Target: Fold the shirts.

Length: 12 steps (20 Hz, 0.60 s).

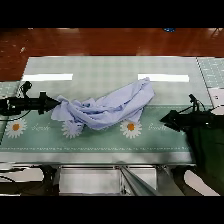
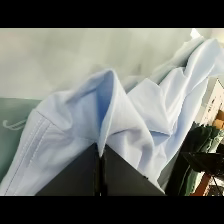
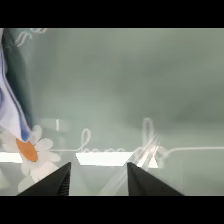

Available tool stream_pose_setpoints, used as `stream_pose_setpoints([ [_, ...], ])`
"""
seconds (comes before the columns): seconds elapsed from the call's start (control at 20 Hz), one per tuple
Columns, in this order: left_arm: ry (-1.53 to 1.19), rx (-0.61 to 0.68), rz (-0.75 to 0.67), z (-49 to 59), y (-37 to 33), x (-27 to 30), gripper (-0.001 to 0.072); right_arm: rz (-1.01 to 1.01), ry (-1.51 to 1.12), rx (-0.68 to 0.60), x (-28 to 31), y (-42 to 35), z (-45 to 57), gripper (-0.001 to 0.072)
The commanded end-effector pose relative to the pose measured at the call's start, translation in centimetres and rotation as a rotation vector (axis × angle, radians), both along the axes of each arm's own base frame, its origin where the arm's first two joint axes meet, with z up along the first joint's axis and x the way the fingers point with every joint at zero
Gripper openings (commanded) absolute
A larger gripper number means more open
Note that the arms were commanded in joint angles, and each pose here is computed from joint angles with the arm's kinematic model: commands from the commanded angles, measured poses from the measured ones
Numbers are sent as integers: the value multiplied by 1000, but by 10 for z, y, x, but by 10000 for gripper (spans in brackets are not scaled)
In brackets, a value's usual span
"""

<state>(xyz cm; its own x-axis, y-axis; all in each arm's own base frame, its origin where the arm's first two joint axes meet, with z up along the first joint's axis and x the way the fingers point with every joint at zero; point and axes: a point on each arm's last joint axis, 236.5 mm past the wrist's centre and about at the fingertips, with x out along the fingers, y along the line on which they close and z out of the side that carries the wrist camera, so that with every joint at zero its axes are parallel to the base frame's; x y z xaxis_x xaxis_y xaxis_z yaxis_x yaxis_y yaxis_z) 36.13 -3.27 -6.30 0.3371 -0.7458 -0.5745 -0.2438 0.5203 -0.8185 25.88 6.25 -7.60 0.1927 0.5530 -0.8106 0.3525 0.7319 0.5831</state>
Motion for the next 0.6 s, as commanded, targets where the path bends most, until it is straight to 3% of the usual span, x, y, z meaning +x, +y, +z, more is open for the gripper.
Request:
stream_pose_setpoints([
  [0.0,-9,-1,-10,3,-1,3,22,34,-15,41,6,38,-5,407],
  [0.55,-8,-6,-15,4,-2,2,22,160,3,41,75,113,-32,408],
])
